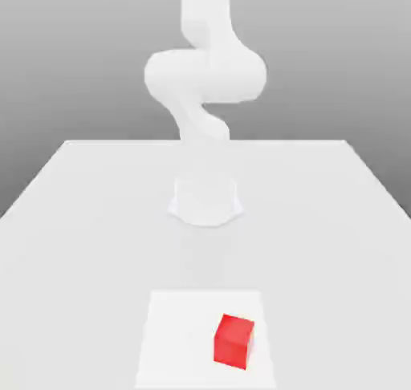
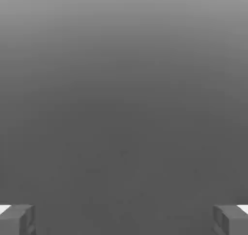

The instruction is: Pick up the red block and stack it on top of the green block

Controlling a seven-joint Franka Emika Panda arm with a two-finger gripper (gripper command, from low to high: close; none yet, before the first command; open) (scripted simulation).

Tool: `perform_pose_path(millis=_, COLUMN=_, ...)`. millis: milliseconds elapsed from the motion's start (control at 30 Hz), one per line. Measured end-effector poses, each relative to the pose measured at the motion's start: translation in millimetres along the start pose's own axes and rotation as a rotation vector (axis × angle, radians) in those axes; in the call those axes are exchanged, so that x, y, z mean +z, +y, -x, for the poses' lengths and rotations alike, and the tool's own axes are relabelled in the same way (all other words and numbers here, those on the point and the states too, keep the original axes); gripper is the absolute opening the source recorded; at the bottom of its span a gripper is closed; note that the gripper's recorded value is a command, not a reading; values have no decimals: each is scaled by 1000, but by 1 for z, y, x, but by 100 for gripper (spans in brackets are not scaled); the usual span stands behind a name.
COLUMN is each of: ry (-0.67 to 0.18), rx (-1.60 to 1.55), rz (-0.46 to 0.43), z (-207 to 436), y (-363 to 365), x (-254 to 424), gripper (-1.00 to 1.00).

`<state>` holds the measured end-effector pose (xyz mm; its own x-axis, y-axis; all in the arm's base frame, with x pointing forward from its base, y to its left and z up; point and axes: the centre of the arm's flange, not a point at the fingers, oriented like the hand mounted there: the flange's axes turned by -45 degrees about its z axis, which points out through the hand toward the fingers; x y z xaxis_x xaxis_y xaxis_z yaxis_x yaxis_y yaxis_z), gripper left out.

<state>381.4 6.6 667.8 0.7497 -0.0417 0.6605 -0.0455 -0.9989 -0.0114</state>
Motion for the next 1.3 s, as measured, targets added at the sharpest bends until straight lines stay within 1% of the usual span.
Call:
perform_pose_path(millis=167, ry=-159, rx=54, rz=42, z=23, y=-11, x=110, gripper=0)
perform_pose_path(millis=333, ry=-311, rx=108, rz=74, z=67, y=-17, x=206, gripper=0)
perform_pose_path(millis=533, ry=-494, rx=177, rz=100, z=144, y=-23, x=303, gripper=0)
perform_pose_path(millis=733, ry=-678, rx=250, rz=111, z=240, y=-33, x=371, gripper=0)
perform_pose_path(millis=800, ry=-705, rx=265, rz=112, z=262, y=-34, x=389, gripper=0)
perform_pose_path(millis=933, ry=-714, rx=269, rz=113, z=296, y=-34, x=424, gripper=0)
perform_pose_path(millis=967, ry=-714, rx=268, rz=113, z=301, y=-34, x=429, gripper=-100)
perform_pose_path(millis=1167, ry=-713, rx=268, rz=113, z=304, y=-34, x=431, gripper=-100)
perform_pose_path(millis=1300, ry=-713, rx=270, rz=112, z=281, y=-34, x=407, gripper=-100)
